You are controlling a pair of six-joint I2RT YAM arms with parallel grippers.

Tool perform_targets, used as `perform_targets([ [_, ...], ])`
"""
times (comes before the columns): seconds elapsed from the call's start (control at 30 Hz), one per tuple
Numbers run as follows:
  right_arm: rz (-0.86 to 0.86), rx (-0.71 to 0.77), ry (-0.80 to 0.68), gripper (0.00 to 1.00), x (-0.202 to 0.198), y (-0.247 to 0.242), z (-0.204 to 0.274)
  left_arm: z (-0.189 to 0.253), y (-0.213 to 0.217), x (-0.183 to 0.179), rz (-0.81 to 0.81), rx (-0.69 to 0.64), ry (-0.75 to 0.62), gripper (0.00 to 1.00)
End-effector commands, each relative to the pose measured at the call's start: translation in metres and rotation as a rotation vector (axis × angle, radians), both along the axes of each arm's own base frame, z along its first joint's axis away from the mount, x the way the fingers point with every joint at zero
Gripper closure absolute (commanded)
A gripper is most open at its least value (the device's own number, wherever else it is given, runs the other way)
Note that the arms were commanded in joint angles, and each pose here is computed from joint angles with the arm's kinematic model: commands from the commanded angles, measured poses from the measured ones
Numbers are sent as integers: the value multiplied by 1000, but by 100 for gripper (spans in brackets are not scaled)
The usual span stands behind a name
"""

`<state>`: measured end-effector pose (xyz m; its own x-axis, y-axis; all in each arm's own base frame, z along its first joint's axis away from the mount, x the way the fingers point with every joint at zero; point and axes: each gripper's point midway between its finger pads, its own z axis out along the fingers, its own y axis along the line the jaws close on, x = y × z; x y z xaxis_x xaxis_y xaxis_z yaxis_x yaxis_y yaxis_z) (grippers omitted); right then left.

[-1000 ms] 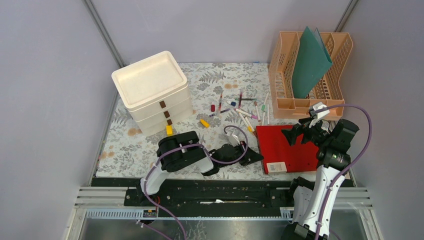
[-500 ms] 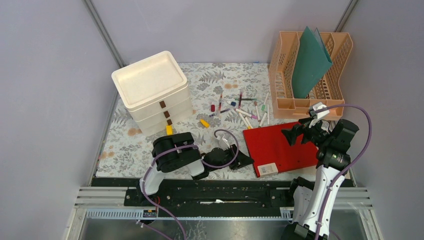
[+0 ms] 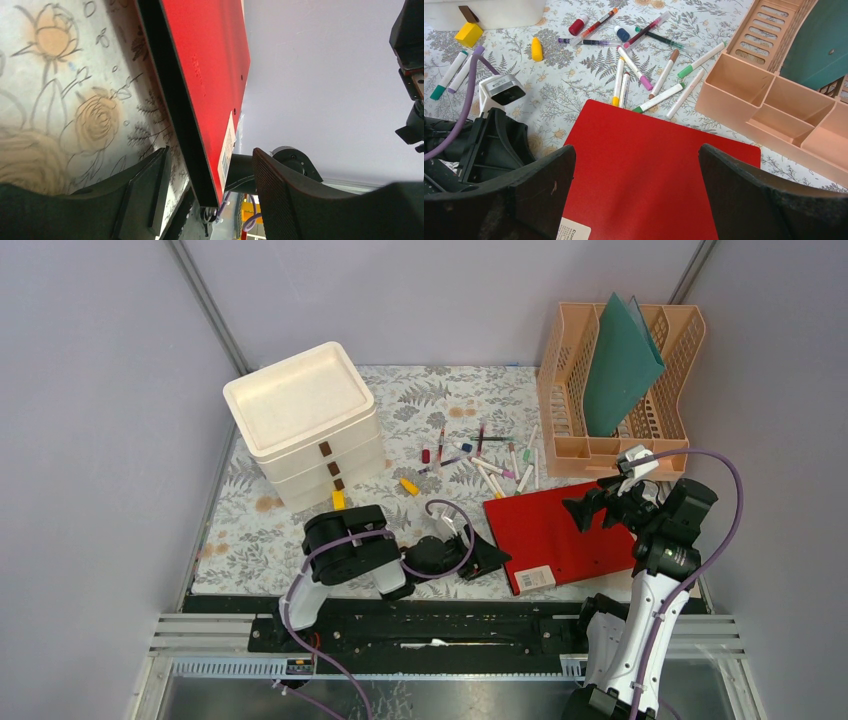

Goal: Organize the desk
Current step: Pick up the folder from the folder.

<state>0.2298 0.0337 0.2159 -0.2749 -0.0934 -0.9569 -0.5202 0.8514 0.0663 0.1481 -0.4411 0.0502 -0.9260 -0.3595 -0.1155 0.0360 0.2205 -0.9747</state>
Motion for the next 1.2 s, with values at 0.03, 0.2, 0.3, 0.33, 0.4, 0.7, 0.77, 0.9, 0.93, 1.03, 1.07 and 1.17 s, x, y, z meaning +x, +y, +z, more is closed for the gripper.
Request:
perform_targets([
  [0.03,35,4,-20,0,-2,5,4,-6,-12,13,17,-6,-2,34],
  [0.2,36,2,-24,0,-2,6,5,-14,-19,21,31,-1,17,36],
  [0.3,37,2,-25,0,-3,6,5,-16,-23,24,32,-2,23,39],
  [0.33,38,2,-25,0,-2,6,5,-16,-25,24,31,-6,24,42],
  [0.4,37,1,-27,0,-3,6,5,-15,-26,24,29,-10,21,49],
  [0.7,38,-1,-30,0,-3,6,5,-2,-21,23,28,-54,-9,80],
  [0.77,37,-1,-30,0,-3,6,5,4,-19,22,27,-71,-22,90],
  [0.9,38,0,-28,0,-3,6,5,16,-15,18,16,-105,-51,100],
  [0.93,38,1,-27,0,-3,6,4,19,-14,17,14,-112,-55,100],
  [1.03,38,0,-28,0,-3,6,5,28,-8,14,9,-134,-76,100],
  [1.07,38,1,-27,0,-3,6,4,31,-5,12,9,-143,-83,100],
  [1.17,40,2,-28,0,-3,6,5,45,2,9,7,-175,-113,100],
])
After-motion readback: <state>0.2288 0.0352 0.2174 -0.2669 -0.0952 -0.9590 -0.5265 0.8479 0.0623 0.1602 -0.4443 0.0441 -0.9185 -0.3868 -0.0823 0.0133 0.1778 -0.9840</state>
